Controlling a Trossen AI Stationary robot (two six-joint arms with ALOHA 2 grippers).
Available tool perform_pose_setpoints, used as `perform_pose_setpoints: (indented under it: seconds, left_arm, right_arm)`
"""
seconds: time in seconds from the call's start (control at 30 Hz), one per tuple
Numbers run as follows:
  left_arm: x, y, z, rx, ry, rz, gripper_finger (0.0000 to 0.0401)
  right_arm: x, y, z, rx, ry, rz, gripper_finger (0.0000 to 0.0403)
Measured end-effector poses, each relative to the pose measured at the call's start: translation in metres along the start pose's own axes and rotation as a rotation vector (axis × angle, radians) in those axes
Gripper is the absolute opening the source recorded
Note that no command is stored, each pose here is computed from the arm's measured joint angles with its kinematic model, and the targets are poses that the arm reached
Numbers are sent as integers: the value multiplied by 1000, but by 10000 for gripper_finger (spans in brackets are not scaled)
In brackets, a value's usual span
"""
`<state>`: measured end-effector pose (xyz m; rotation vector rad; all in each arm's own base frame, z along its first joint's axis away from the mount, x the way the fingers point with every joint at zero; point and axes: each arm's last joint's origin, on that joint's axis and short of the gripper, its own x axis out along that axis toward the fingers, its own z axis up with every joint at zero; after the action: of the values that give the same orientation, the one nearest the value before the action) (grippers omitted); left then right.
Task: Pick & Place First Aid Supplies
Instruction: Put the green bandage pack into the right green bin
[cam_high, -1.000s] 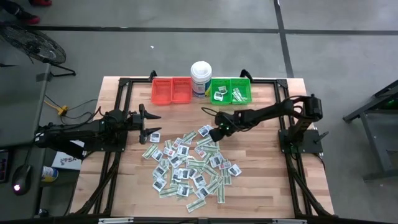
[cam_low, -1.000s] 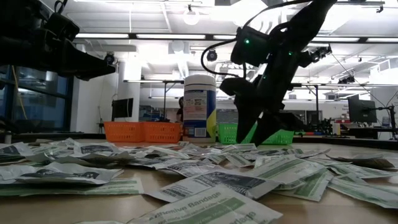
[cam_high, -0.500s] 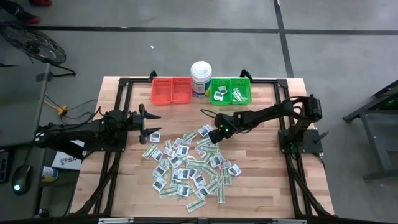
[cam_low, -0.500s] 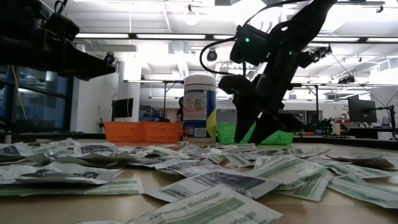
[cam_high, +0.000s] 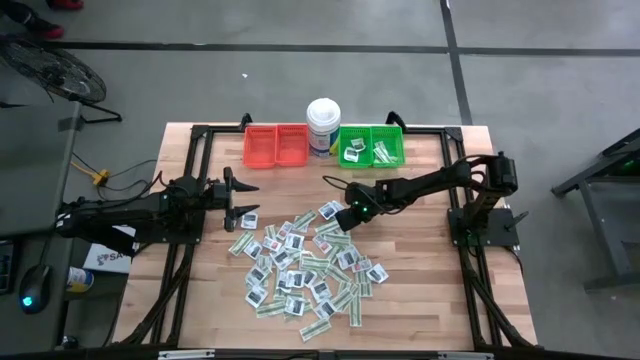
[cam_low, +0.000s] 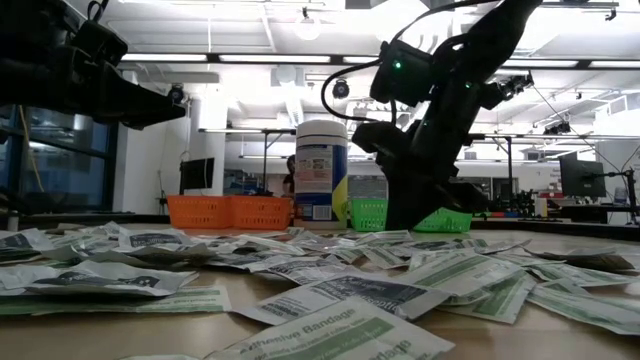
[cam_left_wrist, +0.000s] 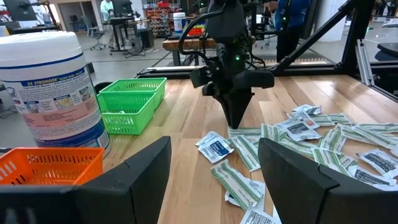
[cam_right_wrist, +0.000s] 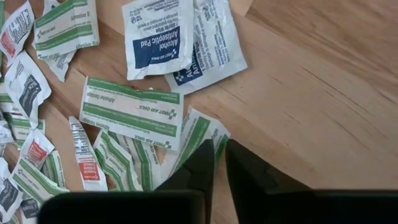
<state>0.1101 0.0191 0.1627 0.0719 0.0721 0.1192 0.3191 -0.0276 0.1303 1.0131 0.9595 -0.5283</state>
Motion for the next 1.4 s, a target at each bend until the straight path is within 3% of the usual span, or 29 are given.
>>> perform_pose_setpoints:
  seconds: [0.13,0.43,1.13,1.4]
  left_arm:
    - [0,0,0,0,0,-1,238]
    - [0,0,0,0,0,0,238]
    - [0,0,0,0,0,0,238]
    - [0,0,0,0,0,0,238]
  right_arm:
    - [0,0,0,-6,-1,1,4]
    - [-3,4,2,-6,-27,37,1]
    - [-62,13,8,-17,-109,82,0]
    - [-80,-4,14,-1,-154,82,0]
